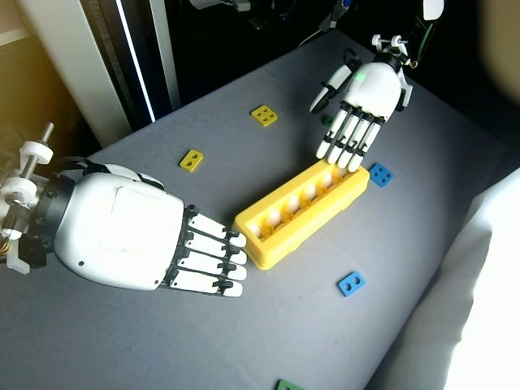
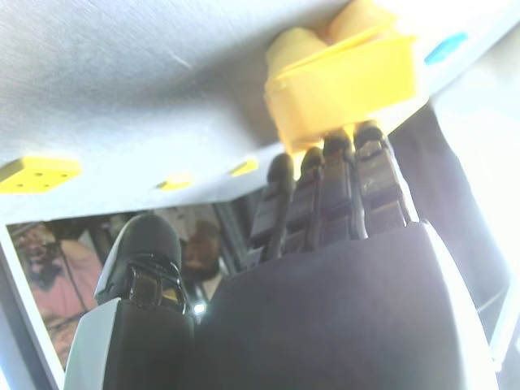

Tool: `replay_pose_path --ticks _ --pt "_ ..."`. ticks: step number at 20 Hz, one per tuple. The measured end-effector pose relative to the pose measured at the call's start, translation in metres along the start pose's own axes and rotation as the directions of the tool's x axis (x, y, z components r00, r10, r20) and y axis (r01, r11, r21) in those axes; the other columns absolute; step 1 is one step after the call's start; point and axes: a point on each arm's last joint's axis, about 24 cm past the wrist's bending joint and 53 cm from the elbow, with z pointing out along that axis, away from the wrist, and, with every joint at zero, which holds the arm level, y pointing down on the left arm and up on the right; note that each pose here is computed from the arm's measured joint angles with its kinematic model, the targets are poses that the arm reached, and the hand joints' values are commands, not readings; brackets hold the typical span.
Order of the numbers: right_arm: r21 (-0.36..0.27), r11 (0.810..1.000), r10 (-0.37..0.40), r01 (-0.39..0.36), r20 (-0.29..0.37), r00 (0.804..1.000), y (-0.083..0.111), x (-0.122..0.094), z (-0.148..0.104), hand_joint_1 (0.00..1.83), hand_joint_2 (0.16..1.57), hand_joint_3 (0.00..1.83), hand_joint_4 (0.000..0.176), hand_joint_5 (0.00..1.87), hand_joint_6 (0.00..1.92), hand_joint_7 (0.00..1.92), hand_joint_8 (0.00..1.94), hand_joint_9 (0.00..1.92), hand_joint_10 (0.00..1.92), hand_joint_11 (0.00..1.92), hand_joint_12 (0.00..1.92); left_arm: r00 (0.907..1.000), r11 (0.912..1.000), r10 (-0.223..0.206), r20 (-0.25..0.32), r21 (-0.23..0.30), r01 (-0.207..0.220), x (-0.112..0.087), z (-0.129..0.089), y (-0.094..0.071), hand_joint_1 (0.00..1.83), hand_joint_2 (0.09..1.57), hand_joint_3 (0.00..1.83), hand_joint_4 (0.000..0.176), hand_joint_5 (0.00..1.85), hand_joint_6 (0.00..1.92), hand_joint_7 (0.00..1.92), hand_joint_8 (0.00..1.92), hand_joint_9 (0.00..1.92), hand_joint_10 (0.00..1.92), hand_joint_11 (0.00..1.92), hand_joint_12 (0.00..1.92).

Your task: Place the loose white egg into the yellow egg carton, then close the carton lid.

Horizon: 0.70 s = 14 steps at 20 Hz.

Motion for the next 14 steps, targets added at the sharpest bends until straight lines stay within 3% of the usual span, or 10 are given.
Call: replay_pose_path --ticks 2,5,6,9,11,12,14 --pt "0.0 1.0 -0.001 0.001 0.0 1.0 0.0 0.0 0.0 0.5 0.92 0.0 0.0 0.18 0.0 0.12 0.01 0.06 0.0 0.0 0.19 0.9993 0.9993 0.037 -0.008 0.012 -0.037 -0.002 -0.005 -0.004 0.0 1.34 0.0 0.0 0.03 0.01 0.02 0.01 0.0 0.0 0.0 0.0" --pt "-0.001 1.0 -0.001 0.001 0.0 1.0 0.0 0.0 0.0 0.46 0.92 0.0 0.0 0.18 0.0 0.16 0.01 0.09 0.01 0.0 0.27 0.9951 0.9943 0.099 0.006 0.038 -0.099 -0.013 -0.016 -0.012 0.0 1.35 0.0 0.0 0.0 0.0 0.0 0.0 0.0 0.0 0.0 0.0" --pt "-0.003 1.0 -0.001 0.001 -0.001 1.0 0.001 0.0 0.0 0.45 0.94 0.01 0.0 0.15 0.0 0.13 0.0 0.06 0.0 0.0 0.18 0.9927 0.9922 0.119 0.019 0.035 -0.119 -0.02 -0.021 -0.013 0.0 1.35 0.0 0.0 0.0 0.0 0.0 0.0 0.0 0.0 0.0 0.0" --pt "-0.015 1.0 -0.001 0.001 -0.004 1.0 0.004 0.001 0.0 0.54 0.92 0.0 0.0 0.21 0.01 0.16 0.0 0.11 0.01 0.0 0.31 0.9903 0.9894 0.135 0.031 0.049 -0.137 -0.026 -0.039 -0.022 0.0 1.34 0.0 0.0 0.01 0.0 0.03 0.01 0.0 0.0 0.0 0.0" --pt "-0.015 1.0 -0.005 0.004 -0.01 1.0 0.003 0.003 0.0 0.5 0.93 0.0 0.0 0.19 0.0 0.14 0.0 0.08 0.0 0.0 0.27 0.987 0.984 0.161 -0.004 0.078 -0.16 -0.019 -0.056 -0.033 0.0 1.34 0.0 0.0 0.09 0.01 0.1 0.01 0.06 0.01 0.01 0.01" --pt "-0.015 1.0 -0.009 0.008 -0.012 1.0 0.003 0.004 0.0 0.48 0.94 0.01 0.0 0.17 0.0 0.13 0.0 0.09 0.01 0.0 0.27 0.987 0.9838 0.16 -0.021 0.086 -0.157 -0.016 -0.064 -0.039 0.0 1.33 0.0 0.0 0.13 0.01 0.14 0.01 0.12 0.01 0.07 0.05" --pt "-0.02 1.0 -0.016 0.016 -0.018 1.0 0.004 0.005 0.0 0.51 0.93 0.0 0.0 0.19 0.0 0.16 0.01 0.13 0.01 0.0 0.32 0.9887 0.9855 0.148 -0.021 0.087 -0.146 -0.017 -0.08 -0.047 0.0 1.33 0.0 0.0 0.06 0.0 0.05 0.0 0.03 0.0 0.01 0.01"
